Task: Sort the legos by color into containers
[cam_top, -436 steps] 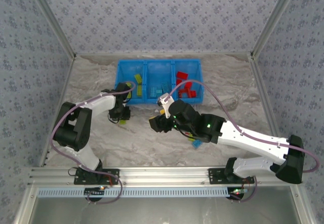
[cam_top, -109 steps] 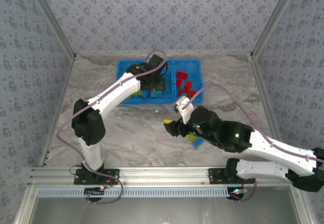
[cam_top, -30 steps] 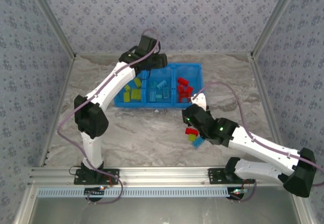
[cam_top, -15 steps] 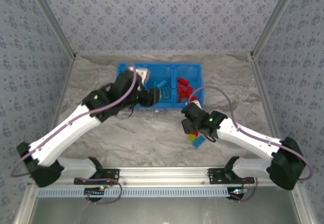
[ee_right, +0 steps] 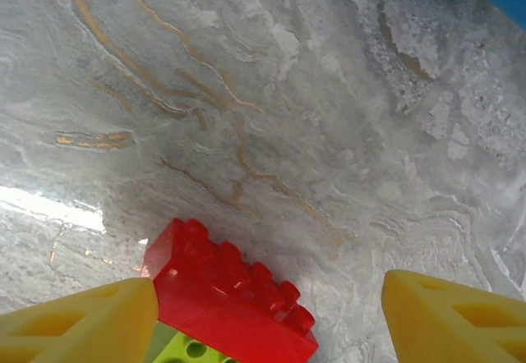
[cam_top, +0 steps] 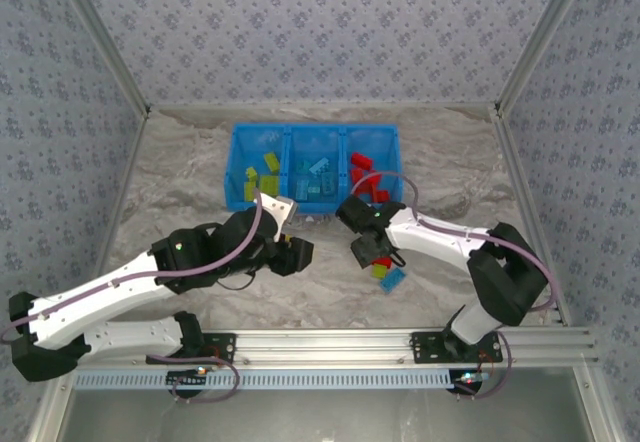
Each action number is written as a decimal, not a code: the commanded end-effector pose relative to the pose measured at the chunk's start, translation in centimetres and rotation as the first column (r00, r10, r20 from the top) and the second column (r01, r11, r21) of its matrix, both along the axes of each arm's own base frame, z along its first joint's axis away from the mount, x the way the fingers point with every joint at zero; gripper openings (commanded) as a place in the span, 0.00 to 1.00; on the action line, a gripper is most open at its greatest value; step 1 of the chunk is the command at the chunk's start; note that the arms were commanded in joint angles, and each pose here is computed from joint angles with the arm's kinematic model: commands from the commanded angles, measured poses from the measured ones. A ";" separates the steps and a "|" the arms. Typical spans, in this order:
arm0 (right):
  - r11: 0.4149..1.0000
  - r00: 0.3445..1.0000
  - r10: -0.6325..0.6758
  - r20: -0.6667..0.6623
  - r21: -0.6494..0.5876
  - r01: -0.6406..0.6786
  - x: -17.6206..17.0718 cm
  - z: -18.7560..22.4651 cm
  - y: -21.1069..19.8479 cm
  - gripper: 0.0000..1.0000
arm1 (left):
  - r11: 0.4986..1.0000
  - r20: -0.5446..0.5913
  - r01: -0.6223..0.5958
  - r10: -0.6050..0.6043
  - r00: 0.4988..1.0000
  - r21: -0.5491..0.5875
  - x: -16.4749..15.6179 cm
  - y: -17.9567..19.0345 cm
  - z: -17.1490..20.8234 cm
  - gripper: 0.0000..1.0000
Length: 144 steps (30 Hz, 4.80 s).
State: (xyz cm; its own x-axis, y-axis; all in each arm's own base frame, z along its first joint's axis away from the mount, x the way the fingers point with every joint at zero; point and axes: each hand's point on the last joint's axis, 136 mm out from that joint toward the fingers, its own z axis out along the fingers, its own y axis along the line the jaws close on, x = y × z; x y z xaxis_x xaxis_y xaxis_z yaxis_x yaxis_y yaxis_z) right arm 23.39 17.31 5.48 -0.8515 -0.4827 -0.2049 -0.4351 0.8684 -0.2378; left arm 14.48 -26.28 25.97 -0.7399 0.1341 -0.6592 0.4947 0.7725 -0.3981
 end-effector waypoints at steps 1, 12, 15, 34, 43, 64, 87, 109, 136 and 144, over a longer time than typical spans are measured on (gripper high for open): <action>0.999 0.999 0.020 -0.050 -0.031 -0.022 -0.9 -0.5 0.0 0.73 | 0.999 0.024 -0.013 0.014 1.000 -0.046 0.3 -0.6 1.8 0.57; 1.000 1.000 0.017 -0.017 0.020 -0.016 -1.3 0.4 0.4 0.73 | 0.998 0.021 -0.003 0.004 1.000 -0.057 0.5 -1.8 1.6 0.58; 0.999 1.000 -0.004 0.003 0.046 0.004 -1.1 0.8 0.4 0.74 | 0.999 0.016 -0.005 0.006 1.000 -0.054 0.6 -2.0 1.4 0.58; 1.000 0.997 -0.001 -0.082 -0.016 0.000 -1.2 -2.1 0.0 0.73 | 0.990 -0.006 0.107 -0.108 0.994 -0.092 -2.8 -4.3 0.5 0.55; 1.000 0.997 -0.009 -0.076 -0.031 0.007 -0.7 -2.5 -0.2 0.58 | 0.983 0.011 0.152 -0.151 0.988 -0.100 -6.2 -5.0 -1.5 0.54; 1.000 1.000 -0.020 0.018 -0.005 0.020 2.1 -0.8 0.7 0.29 | 0.988 0.048 0.129 -0.126 0.991 -0.087 -6.9 -6.9 -3.2 0.53; 0.958 0.884 -0.288 0.369 0.116 0.263 18.2 10.5 -0.8 0.22 | 0.998 0.176 -0.039 0.047 0.983 -0.051 0.8 -8.7 0.6 0.53; 0.924 0.861 -0.338 0.380 -0.041 0.380 27.7 3.1 -3.0 0.24 | 0.989 0.222 -0.005 0.038 0.974 -0.148 3.4 -10.8 3.0 0.53; 0.839 0.844 -0.449 0.293 0.464 0.285 7.6 18.7 -4.3 0.48 | 0.995 -0.290 -0.073 0.091 0.953 0.074 0.4 -10.6 -10.9 0.63; 0.794 0.908 -0.389 0.155 0.557 0.246 -3.4 17.7 -5.8 0.51 | 0.883 -0.678 -0.464 0.382 0.628 0.068 0.8 -13.3 -15.9 0.67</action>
State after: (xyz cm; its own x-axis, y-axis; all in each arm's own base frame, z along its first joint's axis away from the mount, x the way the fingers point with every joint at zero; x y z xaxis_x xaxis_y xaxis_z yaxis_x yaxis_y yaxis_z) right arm 23.30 11.27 25.30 -0.7348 0.0543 -0.6761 -0.0904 0.9801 0.1770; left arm 16.17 -38.00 11.01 -0.9673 -0.1363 -0.2139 -0.0064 0.8562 -0.5165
